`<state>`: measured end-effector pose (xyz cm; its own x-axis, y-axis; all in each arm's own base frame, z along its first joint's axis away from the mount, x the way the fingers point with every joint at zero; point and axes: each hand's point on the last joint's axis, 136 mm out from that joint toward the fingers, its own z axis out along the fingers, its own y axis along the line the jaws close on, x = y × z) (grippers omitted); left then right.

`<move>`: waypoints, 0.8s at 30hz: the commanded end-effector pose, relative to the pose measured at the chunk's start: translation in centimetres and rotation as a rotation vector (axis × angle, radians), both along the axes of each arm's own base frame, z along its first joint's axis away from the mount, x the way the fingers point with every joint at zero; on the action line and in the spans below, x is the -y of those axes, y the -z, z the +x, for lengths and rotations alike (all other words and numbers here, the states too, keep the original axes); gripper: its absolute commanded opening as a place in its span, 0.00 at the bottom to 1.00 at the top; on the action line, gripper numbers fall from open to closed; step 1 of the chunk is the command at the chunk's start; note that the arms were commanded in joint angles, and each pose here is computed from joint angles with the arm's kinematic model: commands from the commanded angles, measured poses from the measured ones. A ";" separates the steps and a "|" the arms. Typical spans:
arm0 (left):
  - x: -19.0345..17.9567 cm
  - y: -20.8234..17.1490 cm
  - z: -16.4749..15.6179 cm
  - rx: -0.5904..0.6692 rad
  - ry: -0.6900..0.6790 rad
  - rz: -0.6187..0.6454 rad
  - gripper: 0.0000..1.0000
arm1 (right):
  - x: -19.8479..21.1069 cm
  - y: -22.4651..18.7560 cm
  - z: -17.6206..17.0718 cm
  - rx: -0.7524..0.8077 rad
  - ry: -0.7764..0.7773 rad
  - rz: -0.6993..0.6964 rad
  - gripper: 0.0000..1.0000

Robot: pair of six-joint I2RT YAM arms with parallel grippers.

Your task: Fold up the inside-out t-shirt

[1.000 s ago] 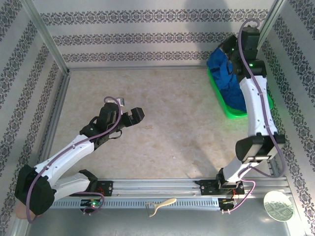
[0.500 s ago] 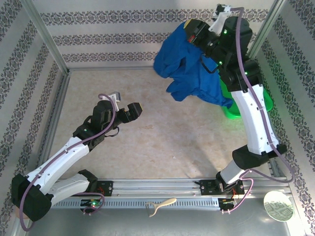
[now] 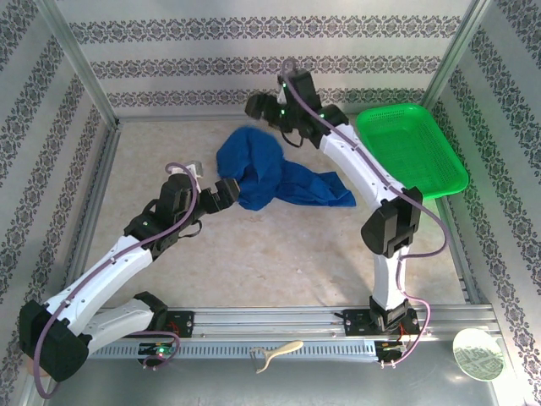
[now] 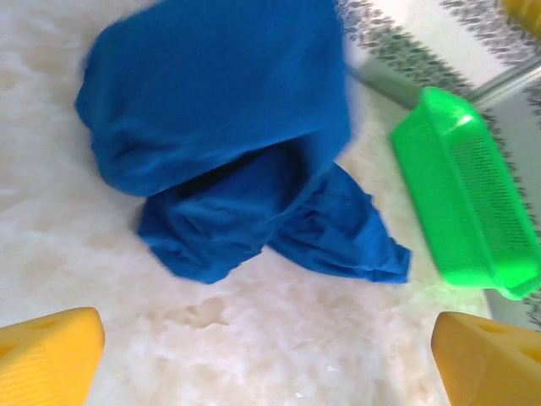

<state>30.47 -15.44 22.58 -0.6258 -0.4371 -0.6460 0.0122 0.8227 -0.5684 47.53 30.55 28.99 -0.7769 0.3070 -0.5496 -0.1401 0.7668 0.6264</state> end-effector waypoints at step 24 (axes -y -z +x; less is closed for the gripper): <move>-7.4 2.3 3.4 -0.176 -0.119 0.108 0.99 | -5.5 23.2 -7.5 -0.202 -0.002 -0.373 0.72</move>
<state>34.30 -8.28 19.96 -0.6734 -0.4581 -0.5802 -0.1929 0.8666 -0.4603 37.71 35.25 4.17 -0.9097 0.0696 -0.4094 -0.0683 0.9474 0.3128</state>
